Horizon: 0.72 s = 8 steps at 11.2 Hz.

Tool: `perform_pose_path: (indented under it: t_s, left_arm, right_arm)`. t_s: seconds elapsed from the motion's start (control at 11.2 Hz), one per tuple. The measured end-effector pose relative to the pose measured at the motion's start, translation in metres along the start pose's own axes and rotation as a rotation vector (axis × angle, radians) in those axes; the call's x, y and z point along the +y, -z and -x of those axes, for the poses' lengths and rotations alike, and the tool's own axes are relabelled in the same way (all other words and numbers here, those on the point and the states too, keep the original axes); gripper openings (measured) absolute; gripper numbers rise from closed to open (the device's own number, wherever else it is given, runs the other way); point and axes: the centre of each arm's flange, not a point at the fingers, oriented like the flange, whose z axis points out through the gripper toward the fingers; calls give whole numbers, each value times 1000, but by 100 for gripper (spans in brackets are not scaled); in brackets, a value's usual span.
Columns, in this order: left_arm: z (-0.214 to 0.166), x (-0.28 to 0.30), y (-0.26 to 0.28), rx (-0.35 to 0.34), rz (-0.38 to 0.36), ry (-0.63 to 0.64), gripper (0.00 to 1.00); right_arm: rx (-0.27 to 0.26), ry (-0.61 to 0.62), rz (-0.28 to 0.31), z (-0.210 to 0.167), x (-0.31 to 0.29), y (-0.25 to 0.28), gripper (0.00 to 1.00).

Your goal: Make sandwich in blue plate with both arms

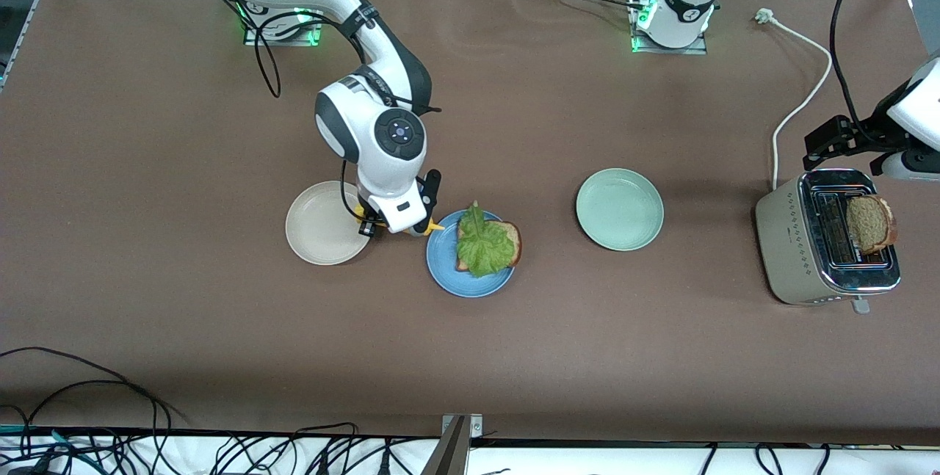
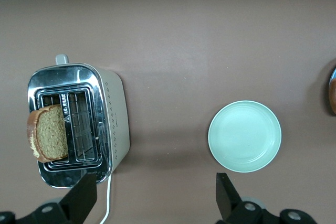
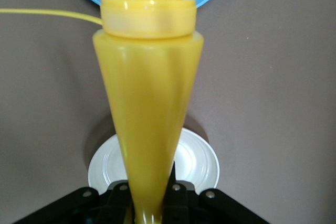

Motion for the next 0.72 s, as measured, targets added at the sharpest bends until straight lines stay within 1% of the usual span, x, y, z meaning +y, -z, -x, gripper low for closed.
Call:
perform_pose_path:
  t_s: [0.36, 0.54, 0.72]
  left_arm:
    - [0, 3, 0, 1, 0, -5, 100]
    - [0, 3, 0, 1, 0, -5, 100]
    - [0, 2, 0, 1, 0, -4, 100]
  right_arm:
    - [-55, -11, 61, -41, -26, -13, 19]
    - [-81, -9, 84, -54, -32, -24, 19]
    - [-116, -2, 123, -64, -37, -37, 19]
